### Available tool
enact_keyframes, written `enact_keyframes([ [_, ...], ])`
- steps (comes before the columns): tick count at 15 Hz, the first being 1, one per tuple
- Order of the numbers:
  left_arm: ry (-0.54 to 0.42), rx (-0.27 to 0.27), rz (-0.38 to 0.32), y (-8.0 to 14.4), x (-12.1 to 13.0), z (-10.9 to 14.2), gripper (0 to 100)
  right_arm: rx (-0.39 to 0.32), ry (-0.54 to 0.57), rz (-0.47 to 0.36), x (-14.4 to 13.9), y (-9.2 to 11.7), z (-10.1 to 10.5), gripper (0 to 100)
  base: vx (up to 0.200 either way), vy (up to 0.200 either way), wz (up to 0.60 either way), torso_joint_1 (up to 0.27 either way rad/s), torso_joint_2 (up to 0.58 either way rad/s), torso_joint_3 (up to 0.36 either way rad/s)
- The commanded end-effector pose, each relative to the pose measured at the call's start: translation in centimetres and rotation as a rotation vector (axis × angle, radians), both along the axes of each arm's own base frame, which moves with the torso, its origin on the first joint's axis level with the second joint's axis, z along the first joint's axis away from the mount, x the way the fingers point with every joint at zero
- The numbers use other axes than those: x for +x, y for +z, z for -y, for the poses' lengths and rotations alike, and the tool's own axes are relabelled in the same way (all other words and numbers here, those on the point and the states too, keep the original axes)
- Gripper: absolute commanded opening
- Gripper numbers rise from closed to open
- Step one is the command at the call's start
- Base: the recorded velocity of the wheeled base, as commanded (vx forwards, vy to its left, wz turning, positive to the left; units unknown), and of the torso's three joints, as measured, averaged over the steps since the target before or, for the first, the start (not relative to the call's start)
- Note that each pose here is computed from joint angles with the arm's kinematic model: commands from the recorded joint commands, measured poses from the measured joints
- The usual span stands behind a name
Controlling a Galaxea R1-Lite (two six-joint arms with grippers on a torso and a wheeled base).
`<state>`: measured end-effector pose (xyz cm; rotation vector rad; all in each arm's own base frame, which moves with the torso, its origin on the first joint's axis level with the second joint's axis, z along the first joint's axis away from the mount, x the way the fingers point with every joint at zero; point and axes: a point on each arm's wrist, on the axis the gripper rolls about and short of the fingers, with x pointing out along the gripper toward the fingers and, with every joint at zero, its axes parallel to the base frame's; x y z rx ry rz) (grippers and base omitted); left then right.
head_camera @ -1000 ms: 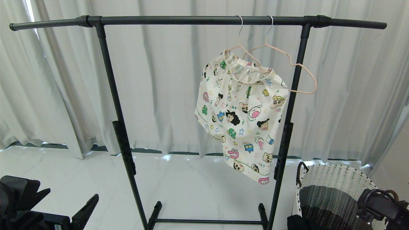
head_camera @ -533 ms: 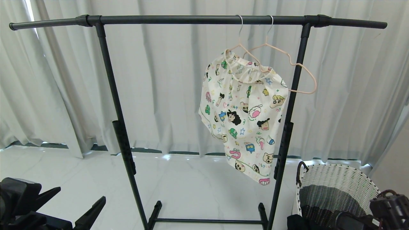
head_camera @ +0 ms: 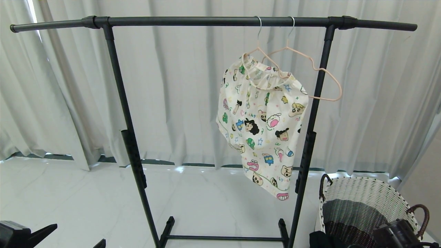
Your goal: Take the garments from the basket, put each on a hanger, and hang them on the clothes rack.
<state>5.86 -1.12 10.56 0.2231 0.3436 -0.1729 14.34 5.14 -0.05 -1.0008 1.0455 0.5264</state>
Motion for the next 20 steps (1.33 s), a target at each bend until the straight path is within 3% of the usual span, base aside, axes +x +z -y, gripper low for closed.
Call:
enact_keyframes([
  [1,-0.015,-0.014,0.072,0.3,-1.1,-0.2,100,-0.008,-0.012,-0.010,0.4,-0.6,0.0,100,0.000,0.000,0.00,0.000,0.00,0.000],
  [7,-0.012,-0.018,0.094,0.4,-1.4,-0.3,100,-0.048,-0.025,-0.013,1.0,-1.9,-0.1,100,0.000,0.000,0.00,0.000,0.00,0.000],
  [12,-0.015,-0.020,0.102,0.5,-1.5,-0.3,100,-0.186,-0.094,0.094,2.6,-1.8,-0.4,100,0.000,0.000,0.00,0.000,0.00,0.000],
  [16,-0.013,-0.018,0.102,0.5,-1.5,-0.3,100,-0.157,-0.118,0.133,4.1,-3.5,-1.0,100,0.000,0.000,0.00,0.000,0.00,0.000],
  [20,-0.016,-0.018,0.102,0.5,-1.5,-0.3,100,-0.155,-0.119,0.133,4.1,-3.5,-1.0,100,0.000,0.000,0.00,0.000,0.00,0.000],
])
